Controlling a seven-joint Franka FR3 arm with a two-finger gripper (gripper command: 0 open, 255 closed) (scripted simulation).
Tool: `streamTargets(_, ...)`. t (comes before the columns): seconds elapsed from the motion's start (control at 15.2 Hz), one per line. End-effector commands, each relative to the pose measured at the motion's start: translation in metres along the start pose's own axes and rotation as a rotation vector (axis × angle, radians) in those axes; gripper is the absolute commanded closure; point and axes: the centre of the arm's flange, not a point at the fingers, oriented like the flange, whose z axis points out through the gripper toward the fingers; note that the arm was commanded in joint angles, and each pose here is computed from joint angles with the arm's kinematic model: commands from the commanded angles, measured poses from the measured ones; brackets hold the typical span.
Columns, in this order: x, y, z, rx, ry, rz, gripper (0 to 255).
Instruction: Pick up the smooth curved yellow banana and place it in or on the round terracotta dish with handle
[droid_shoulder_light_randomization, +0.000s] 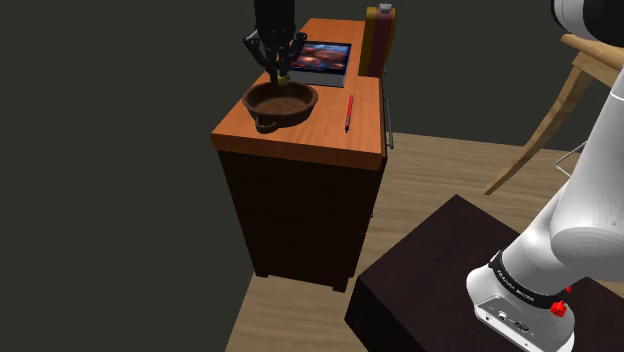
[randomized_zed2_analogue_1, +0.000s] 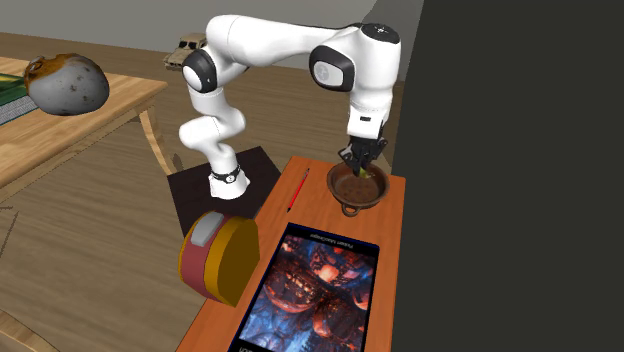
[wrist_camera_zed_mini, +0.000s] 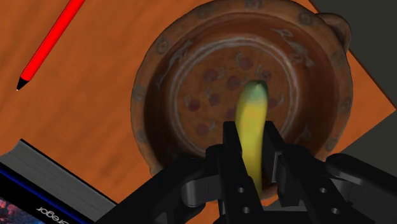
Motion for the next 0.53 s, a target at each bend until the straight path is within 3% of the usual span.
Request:
streamTargets(0.0,0.001,0.000,0.011,0.000,0.001,0.000,255)
streamTargets(0.46,0.001,0.001,0.022,0.000,0.001,0.000,255)
